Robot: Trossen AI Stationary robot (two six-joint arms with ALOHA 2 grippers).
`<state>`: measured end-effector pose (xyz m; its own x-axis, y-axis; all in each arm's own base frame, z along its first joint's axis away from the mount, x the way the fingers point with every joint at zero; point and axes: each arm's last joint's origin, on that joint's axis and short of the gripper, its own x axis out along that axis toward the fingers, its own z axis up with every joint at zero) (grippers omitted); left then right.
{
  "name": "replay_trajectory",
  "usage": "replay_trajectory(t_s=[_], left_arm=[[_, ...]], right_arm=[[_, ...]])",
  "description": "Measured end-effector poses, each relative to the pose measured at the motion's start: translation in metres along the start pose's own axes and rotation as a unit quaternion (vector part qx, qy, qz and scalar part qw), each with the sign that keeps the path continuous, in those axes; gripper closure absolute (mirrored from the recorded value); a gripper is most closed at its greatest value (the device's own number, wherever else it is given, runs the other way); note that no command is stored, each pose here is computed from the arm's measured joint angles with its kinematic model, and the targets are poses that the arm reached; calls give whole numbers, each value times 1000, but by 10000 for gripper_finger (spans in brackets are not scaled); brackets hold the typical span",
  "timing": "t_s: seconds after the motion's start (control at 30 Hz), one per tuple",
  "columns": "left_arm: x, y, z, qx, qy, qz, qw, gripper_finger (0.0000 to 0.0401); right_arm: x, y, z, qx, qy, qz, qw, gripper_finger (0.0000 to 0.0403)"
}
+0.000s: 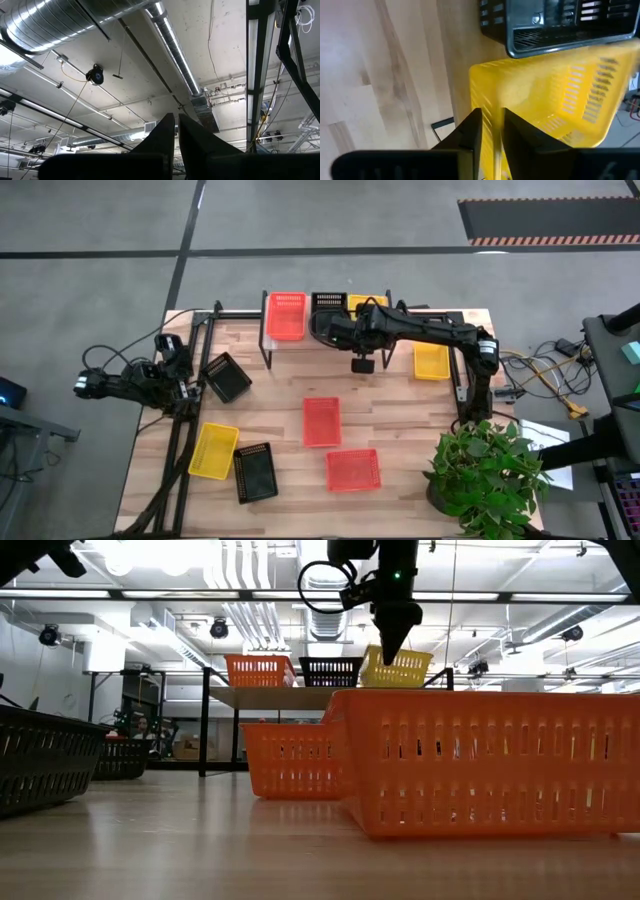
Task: Stack baskets on shelf by color
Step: Put the middle yellow basket on the shelf
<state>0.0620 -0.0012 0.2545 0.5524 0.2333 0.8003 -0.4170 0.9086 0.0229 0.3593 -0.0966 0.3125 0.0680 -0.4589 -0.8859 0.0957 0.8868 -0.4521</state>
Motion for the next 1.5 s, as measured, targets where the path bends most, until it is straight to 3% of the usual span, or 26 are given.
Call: replay_trajectory(t_s=[0.33,0.63,0.93,1.2,1.37,1.5], left_arm=[[0,0,0,0,0,0,1000,393],[0,0,0,0,0,0,1000,393],[0,0,0,0,0,0,1000,393],[0,0,0,10,1,-1,1000,393],[0,0,-1,20,7,4,1000,393],[0,1,-1,60,15,16,998,393]], right_arm=[[0,0,0,9,0,-1,1000,290],[0,0,0,9,0,-1,1000,278],[-9,-4,1,20,-13,-2,1000,286],[-36,-10,7,67,-60,-3,996,287],[-63,-1,12,97,-119,58,986,310],[-65,11,14,83,-121,74,986,347]])
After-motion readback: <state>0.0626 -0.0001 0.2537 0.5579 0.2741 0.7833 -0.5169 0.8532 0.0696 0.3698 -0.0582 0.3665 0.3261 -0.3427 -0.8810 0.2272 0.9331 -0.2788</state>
